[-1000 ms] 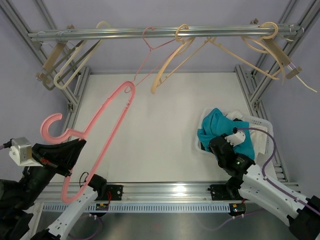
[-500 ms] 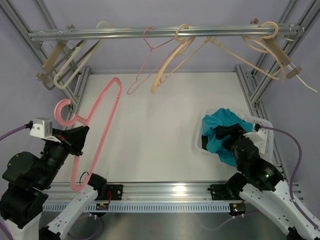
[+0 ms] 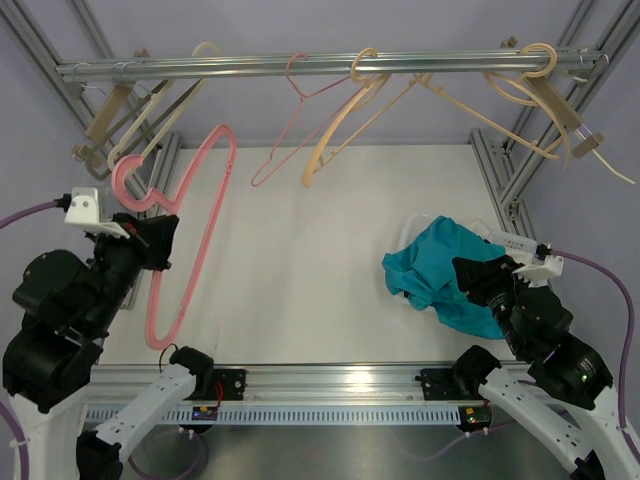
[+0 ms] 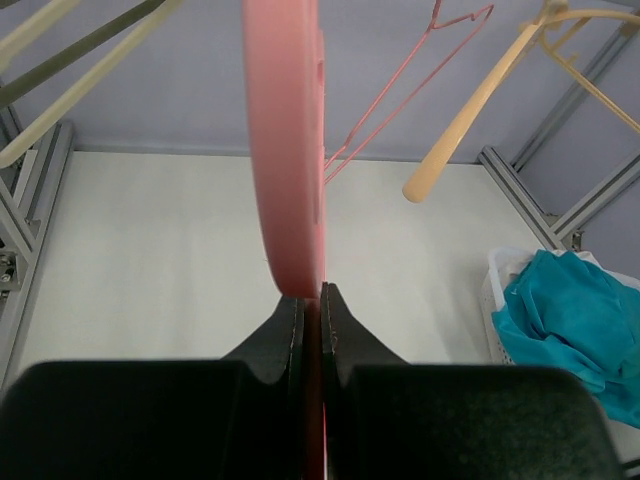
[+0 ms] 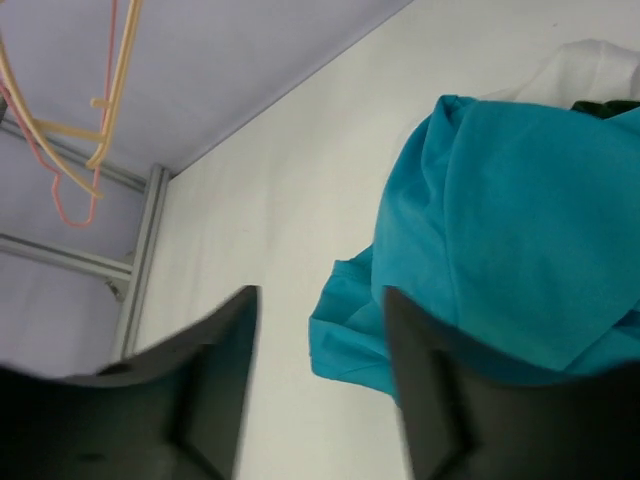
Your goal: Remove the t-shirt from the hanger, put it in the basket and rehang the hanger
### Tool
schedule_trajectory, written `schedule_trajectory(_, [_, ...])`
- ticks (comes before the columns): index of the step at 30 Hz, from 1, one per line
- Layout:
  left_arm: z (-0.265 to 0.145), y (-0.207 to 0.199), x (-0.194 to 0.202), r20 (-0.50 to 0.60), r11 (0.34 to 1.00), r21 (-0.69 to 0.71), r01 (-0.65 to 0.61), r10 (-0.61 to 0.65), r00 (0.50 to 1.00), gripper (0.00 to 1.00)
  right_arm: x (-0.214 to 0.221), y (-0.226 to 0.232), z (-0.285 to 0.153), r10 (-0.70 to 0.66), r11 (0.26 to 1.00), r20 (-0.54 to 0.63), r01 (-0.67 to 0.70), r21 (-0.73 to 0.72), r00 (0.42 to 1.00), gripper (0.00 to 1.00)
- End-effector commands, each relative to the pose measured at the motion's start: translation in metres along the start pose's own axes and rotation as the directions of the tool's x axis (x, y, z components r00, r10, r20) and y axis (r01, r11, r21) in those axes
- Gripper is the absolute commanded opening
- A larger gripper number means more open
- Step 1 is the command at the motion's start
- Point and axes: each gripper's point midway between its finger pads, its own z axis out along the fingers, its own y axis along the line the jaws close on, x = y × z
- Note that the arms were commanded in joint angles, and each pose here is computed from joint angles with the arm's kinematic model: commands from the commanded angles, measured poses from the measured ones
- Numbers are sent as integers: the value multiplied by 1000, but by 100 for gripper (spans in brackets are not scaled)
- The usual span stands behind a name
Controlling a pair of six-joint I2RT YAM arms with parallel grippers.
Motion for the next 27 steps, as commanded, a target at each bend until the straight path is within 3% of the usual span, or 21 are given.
schedule_trajectory(1, [32,-7,-33,51,999,-22,-25,26,998,0,2,22,-8,-33,991,-32,29,-134,999,32])
schedule_trajectory(2, [37,-10,-36,44,1000,-14,-27,28,999,0,4,31,-9,-31,984,-47,23,-174,998,11])
schedule_trajectory(3, [44,-13,-39,34,999,-12,-35,35,999,0,6,33,-8,-36,982,-56,25,-187,998,5])
schedule_trajectory(5, [70,-18,-44,1,999,-18,-50,50,999,0,12,39,-5,-50,978,-78,33,-204,996,0])
schedule_trajectory(9, [114,-23,-45,-55,997,-38,-69,67,996,0,20,49,-3,-74,965,-107,44,-258,991,1])
schedule_trajectory(15, [167,-27,-44,-109,990,-40,-137,132,985,0,20,56,-11,-105,946,-107,67,-317,989,12])
schedule_trajectory(19, [193,-28,-56,-100,993,-10,-117,115,988,0,24,68,-16,-128,919,-122,71,-388,984,20])
schedule_trajectory(23, [218,-32,-63,-100,994,17,-110,111,989,0,30,80,-17,-153,894,-148,73,-443,977,43])
schedule_trajectory(27, [238,-22,-63,-110,996,7,-85,85,990,0,40,89,-16,-183,871,-182,73,-486,966,52])
